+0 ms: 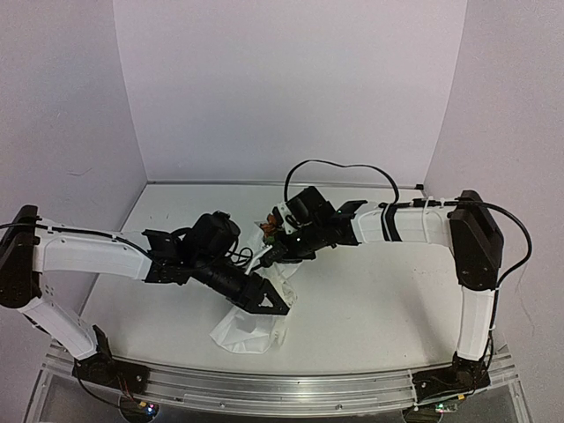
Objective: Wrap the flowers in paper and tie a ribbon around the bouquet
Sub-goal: Place the right side of the half-tied ribbon on the folded bouquet, then cross the ribbon over the folded bouquet.
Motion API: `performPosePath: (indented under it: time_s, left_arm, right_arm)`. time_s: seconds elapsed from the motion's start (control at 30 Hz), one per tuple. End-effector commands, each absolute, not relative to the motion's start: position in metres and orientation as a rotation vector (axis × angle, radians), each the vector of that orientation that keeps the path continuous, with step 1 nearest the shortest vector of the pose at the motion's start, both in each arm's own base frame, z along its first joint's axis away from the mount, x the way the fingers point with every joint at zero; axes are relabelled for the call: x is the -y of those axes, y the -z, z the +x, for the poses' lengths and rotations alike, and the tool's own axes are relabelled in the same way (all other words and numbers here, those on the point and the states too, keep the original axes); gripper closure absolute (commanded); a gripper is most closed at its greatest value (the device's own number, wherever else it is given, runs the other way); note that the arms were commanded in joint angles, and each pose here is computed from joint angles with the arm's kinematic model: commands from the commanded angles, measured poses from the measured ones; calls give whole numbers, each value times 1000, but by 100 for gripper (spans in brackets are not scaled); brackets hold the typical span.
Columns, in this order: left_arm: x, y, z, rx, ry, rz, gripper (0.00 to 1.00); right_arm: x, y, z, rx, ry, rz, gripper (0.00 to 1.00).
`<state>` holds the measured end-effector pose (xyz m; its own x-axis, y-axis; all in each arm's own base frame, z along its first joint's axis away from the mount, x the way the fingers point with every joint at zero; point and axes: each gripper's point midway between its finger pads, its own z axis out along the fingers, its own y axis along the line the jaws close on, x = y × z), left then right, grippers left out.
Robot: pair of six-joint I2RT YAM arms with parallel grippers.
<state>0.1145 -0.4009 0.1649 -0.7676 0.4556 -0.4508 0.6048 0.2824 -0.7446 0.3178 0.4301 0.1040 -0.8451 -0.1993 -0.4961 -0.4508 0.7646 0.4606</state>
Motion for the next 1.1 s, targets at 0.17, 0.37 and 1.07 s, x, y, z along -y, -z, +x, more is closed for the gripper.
performPosePath:
  time_s: [0.17,0.37,1.07]
  left_arm:
    - [381,-183,197,-2311,1172,624,44]
    - [344,-176,249,-2319,1150,394,43]
    - [366,-158,272,-2309,1278,430,40]
  right_arm:
    - [-438,-121,319,-2515,-855,-485,100]
    - [-449,-131,312,-2509,-906,-482,100]
    - [-464,-141,303,-2521,-983,-441,100]
